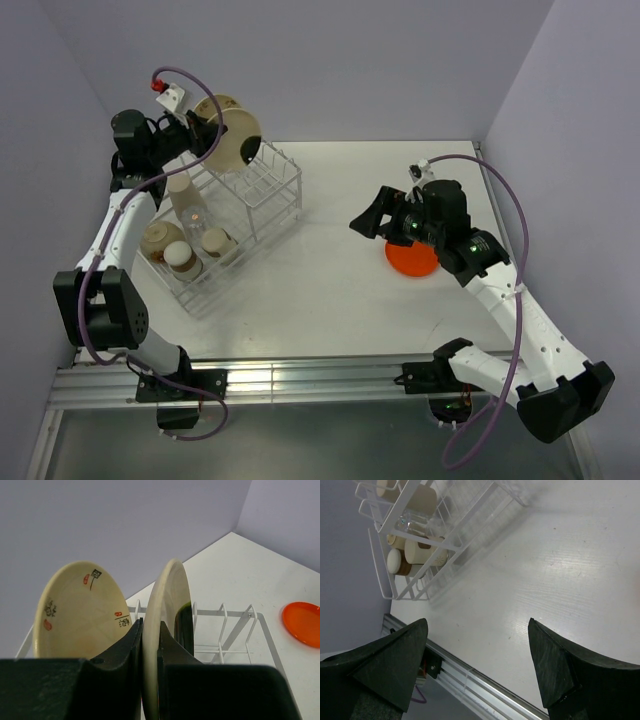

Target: Load the mixed dishes into the dish rack

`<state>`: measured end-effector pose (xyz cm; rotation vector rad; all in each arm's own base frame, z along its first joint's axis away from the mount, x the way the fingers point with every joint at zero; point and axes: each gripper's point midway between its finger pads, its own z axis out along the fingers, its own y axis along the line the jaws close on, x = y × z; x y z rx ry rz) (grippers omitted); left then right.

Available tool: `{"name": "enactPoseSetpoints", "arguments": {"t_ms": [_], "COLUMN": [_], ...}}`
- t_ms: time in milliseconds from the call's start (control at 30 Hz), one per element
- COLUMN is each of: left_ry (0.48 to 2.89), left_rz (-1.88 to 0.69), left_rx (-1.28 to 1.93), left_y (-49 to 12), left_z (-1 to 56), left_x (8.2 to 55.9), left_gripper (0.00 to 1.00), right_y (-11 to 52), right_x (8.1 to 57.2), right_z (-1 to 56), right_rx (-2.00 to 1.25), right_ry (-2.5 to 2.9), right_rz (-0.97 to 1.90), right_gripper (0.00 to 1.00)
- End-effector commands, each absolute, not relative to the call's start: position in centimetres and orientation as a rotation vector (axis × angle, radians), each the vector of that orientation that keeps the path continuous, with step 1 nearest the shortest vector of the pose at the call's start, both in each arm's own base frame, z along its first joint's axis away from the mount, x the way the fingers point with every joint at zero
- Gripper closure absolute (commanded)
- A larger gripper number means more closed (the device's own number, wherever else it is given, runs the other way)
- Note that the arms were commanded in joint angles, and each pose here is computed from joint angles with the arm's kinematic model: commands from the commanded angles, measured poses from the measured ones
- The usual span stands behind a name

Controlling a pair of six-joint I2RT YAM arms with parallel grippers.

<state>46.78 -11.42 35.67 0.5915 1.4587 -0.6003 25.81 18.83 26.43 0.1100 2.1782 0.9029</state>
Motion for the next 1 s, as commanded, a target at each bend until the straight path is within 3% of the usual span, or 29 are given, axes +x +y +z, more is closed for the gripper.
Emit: {"name": "enactPoseSetpoints", "arguments": {"t_ms": [0, 233, 333, 367, 433, 467, 600, 667, 767, 867, 967], "left_ry": [1.412, 1.437, 1.445, 1.448, 1.455, 1.453, 1.478, 1.478, 1.477, 1.459, 1.446], "left_rz": [-0.594, -0.548, -0.550, -0.551, -0.551, -0.546, -0.548, -0.540, -0.527, -0.518, -0.509], "left_rx": [0.634, 0.634, 0.624, 0.624, 0.613, 0.608, 0.551, 0.535, 0.519, 0.515, 0.510], "left_y": [-13.2, -14.7, -14.8, -14.8, -14.9, -14.8, -14.3, -14.1, -13.8, -13.6, -13.4], "left_z": [36.9, 36.4, 36.3, 36.3, 36.3, 36.6, 36.3, 36.5, 37.1, 38.1, 39.4], "left_x": [47.2, 48.2, 48.3, 48.3, 48.1, 48.0, 47.4, 47.1, 46.5, 45.4, 44.4], "left_gripper": [1.00, 0.99, 0.91, 0.87, 0.66, 0.50, 0.30, 0.25, 0.08, 0.01, 0.01], "right_y": [18.4, 17.4, 16.9, 16.7, 16.2, 16.0, 14.8, 13.7, 12.3, 10.5, 8.3], "right_x": [26.0, 26.1, 25.9, 25.7, 25.8, 25.7, 25.6, 25.7, 25.4, 24.8, 24.4], "right_z": [27.6, 27.4, 27.4, 27.4, 27.1, 26.9, 25.4, 24.5, 22.4, 19.2, 15.0], "right_rx": [0.106, 0.151, 0.168, 0.177, 0.202, 0.219, 0.305, 0.393, 0.518, 0.692, 0.884], "right_ry": [2.120, 2.122, 2.118, 2.118, 2.118, 2.126, 2.159, 2.168, 2.187, 2.203, 2.219], "right_rz": [0.904, 0.855, 0.841, 0.833, 0.810, 0.803, 0.737, 0.691, 0.648, 0.609, 0.562], "right_gripper": [0.12, 0.12, 0.11, 0.11, 0.10, 0.09, 0.07, 0.07, 0.06, 0.07, 0.09]}}
